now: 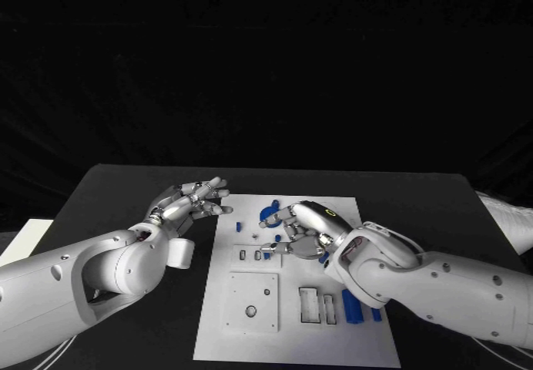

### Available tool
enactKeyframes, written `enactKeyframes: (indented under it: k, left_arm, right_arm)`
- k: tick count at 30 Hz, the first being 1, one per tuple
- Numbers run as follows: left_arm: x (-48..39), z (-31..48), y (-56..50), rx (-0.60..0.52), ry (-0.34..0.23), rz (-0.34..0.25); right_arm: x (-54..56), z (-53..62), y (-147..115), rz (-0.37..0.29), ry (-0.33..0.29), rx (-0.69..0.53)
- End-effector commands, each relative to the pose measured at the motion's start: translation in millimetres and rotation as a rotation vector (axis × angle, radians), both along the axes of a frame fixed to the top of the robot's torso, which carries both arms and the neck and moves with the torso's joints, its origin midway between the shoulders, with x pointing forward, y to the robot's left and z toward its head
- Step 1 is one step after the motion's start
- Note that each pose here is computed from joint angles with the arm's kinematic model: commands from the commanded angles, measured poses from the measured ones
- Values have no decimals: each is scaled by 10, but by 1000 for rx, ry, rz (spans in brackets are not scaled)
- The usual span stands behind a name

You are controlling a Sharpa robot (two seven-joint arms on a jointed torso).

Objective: Assemble the parts on the task board

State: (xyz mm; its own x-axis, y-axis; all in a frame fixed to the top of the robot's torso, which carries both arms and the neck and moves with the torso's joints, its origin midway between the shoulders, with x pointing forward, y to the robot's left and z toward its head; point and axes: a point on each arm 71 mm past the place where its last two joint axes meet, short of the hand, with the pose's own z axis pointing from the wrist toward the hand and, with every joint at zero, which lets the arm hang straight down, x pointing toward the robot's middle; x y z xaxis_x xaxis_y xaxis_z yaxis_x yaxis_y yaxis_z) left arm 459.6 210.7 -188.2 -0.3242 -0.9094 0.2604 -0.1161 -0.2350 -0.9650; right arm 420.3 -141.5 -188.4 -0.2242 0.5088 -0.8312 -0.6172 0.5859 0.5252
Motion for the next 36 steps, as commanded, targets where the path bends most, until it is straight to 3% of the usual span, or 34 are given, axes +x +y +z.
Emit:
enactKeyframes:
  k: [1, 7, 11, 16, 21, 25, 30, 36]
  left_arm:
    - [3, -44, -43, 118, 9, -73]
    - [16, -163, -54, 298, 90, -142]
    - [32, -249, -110, 477, 176, -240]
    - [30, -305, -217, 780, 290, -421]
    - [61, -305, -304, 1048, 329, -518]
    - [160, -251, -406, 1177, 318, -505]
    - [250, -199, -544, 1258, 301, -492]
    - [283, -158, -700, 1311, 277, -490]
  right_arm:
    - [-6, 185, -121, 19, 40, 153]
    - [81, 493, -551, -70, 96, 261]
    - [235, 650, -902, -175, 112, 320]
    - [382, 716, -1223, -273, 113, 342]
    - [451, 726, -1376, -320, 119, 339]
    - [468, 711, -1444, -373, 122, 321]
    - [478, 656, -1455, -402, 141, 299]
    - [483, 597, -1438, -412, 154, 272]
